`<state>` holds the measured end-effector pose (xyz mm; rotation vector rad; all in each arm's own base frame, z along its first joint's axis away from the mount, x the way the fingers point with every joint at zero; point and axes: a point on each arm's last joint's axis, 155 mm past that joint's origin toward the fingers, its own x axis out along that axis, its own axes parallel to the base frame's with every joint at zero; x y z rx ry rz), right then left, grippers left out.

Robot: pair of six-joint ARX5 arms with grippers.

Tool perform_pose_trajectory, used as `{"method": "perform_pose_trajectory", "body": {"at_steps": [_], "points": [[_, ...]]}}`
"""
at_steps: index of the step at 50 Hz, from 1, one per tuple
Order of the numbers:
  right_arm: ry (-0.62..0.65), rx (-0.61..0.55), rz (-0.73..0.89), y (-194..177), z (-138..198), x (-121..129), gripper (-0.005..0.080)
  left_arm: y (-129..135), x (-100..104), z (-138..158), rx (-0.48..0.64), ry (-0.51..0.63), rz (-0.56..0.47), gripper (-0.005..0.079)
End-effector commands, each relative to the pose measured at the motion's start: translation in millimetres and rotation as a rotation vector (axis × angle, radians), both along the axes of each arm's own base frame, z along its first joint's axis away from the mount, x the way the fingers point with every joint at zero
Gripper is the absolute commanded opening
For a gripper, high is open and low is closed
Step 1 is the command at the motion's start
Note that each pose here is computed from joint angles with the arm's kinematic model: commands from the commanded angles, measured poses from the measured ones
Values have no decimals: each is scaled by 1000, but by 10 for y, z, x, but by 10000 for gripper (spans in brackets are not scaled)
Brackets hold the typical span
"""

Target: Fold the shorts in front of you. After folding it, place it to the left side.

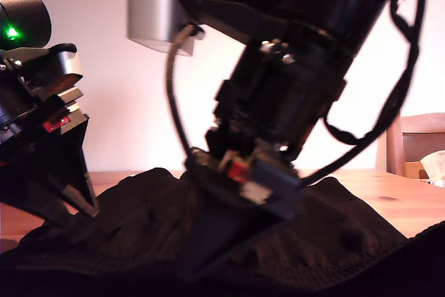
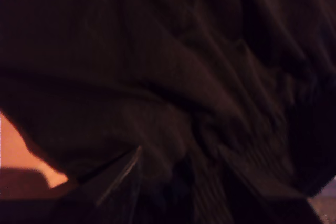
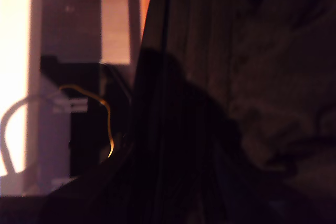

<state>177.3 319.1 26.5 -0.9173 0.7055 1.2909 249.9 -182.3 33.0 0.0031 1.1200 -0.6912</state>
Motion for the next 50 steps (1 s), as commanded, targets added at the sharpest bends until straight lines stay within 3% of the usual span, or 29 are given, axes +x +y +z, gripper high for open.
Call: {"method": "perform_pose_trajectory", "body": {"at_steps": [1, 8, 16, 22, 28, 50], "points": [[25, -32, -2, -20, -145, -20, 438, -20, 7, 27, -4, -9, -9, 407], [9, -44, -12, -13, -214, 31, 433, -16, -1, 22, -2, -5, -9, 407], [-23, -24, -22, 34, -183, 107, 334, -15, -6, 19, -2, -3, -9, 407], [-38, -32, -30, 22, -181, 137, 197, -12, -12, 16, 0, 0, -9, 407], [-40, -29, -29, 33, -169, 144, -19, -12, -12, 16, 0, 0, -9, 407], [-145, -83, -92, 138, 325, 480, -11, 17, 28, 11, 24, -30, -20, 407]]}}
